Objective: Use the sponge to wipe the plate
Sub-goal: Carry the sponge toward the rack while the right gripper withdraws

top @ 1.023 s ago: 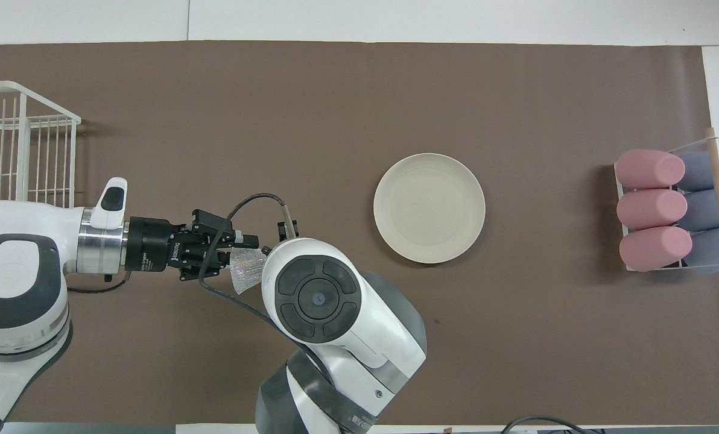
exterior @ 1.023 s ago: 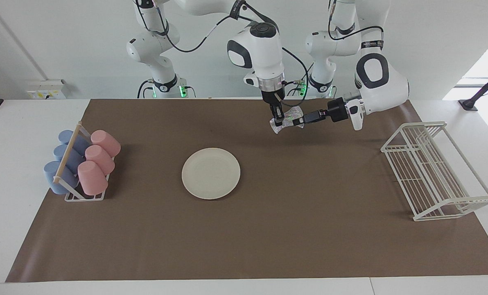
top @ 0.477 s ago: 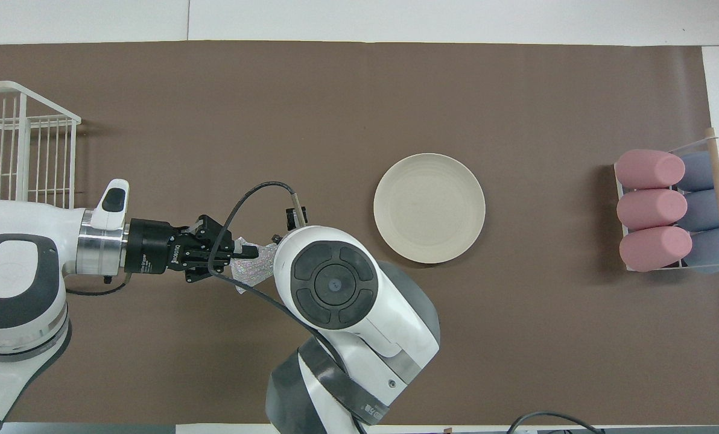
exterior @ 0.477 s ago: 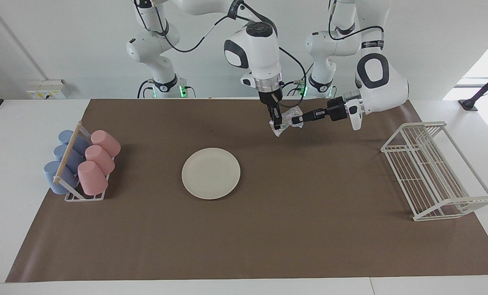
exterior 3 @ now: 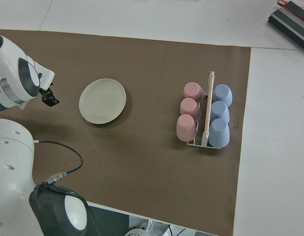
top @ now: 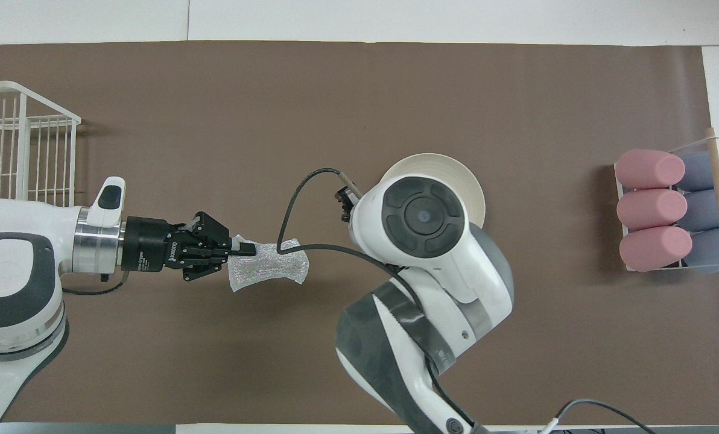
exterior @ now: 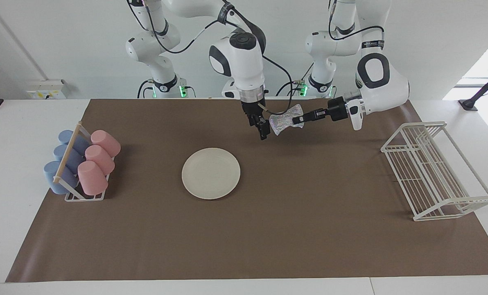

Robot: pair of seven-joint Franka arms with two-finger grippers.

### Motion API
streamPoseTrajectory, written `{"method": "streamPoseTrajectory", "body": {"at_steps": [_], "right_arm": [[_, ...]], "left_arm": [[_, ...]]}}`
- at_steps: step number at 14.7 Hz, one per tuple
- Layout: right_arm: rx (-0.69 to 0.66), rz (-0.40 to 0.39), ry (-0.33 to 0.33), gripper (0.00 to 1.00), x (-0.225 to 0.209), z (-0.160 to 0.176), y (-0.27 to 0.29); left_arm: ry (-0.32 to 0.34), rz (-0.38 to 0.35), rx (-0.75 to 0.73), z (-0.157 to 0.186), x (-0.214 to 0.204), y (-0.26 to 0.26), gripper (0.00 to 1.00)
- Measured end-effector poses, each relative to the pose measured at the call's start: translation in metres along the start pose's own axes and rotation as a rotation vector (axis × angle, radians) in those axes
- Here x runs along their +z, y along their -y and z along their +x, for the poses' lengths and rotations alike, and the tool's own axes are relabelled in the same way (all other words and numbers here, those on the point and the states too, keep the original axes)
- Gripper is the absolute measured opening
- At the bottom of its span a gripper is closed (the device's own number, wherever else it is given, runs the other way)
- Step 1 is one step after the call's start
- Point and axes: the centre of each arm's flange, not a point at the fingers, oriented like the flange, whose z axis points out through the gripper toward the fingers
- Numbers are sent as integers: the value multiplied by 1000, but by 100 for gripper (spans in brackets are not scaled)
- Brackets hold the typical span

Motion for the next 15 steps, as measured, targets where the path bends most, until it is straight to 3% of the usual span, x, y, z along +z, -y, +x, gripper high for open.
{"method": "streamPoseTrajectory", "body": {"at_steps": [5, 8, 11, 15], "right_arm": [[-272, -31, -15, 95, -68, 163, -69], [-459, -33, -21, 97, -98, 225, -113], [-663, -45, -8, 100, -110, 248, -136], [-777, -72, 38, 100, -133, 282, -173]], "left_arm": [[-95, 161, -27, 11, -23, -39, 6], [-165, 305, -23, 24, -31, -48, 6], [-284, 543, -8, 28, -26, -69, 6], [-351, 917, 58, 15, -19, -83, 6]]}}
